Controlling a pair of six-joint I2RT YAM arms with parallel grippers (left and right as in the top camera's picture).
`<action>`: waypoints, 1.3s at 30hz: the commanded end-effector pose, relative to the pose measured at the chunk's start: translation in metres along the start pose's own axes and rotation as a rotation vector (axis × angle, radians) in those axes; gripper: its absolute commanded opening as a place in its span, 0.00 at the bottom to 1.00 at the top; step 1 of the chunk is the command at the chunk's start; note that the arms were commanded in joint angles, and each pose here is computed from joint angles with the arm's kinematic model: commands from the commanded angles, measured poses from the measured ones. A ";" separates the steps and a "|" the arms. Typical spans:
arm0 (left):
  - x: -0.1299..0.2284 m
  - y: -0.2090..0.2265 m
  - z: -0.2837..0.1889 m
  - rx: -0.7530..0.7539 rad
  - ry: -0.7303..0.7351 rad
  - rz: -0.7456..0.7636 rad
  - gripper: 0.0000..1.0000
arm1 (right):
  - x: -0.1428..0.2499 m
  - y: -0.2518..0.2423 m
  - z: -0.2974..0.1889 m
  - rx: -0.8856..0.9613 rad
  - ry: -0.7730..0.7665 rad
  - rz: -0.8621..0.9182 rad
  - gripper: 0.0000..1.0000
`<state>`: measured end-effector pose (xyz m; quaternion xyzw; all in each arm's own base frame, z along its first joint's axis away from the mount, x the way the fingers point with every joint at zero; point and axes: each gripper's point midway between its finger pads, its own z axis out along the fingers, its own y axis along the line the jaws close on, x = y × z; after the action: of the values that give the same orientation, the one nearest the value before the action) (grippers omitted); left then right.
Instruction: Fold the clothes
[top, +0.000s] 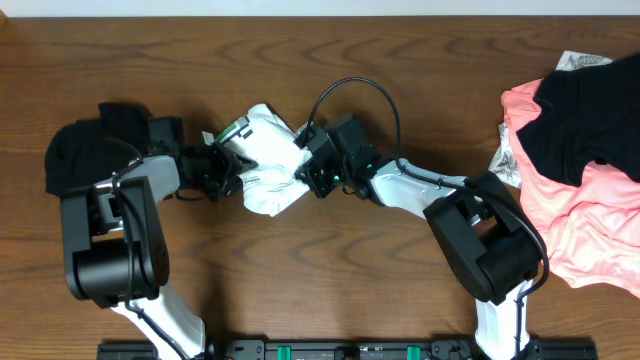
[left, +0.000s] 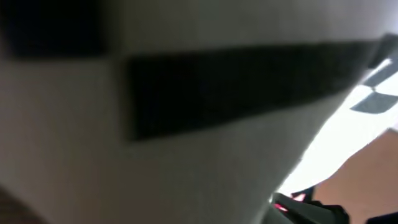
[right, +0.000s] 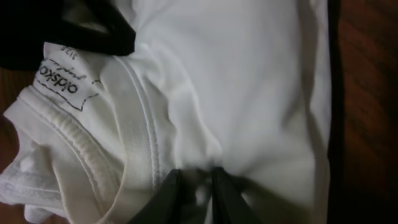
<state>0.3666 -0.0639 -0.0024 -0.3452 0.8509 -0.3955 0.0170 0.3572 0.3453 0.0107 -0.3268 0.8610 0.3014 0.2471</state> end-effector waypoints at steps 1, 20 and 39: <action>0.013 0.091 0.022 -0.300 -0.017 -0.111 0.06 | 0.045 -0.009 0.016 0.017 0.113 0.057 0.17; -0.009 0.056 -0.057 -0.486 -0.239 0.143 0.06 | -0.067 -0.010 -0.104 0.140 -0.179 -0.002 0.17; -0.058 -0.038 -0.186 -0.581 -0.584 0.416 0.06 | -0.071 0.001 -0.208 0.372 -0.189 -0.101 0.17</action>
<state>0.3655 0.0560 0.1103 -0.2641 0.9423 -0.0422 0.2014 0.3537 0.2421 0.1931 -0.2874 0.8596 0.1770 0.3836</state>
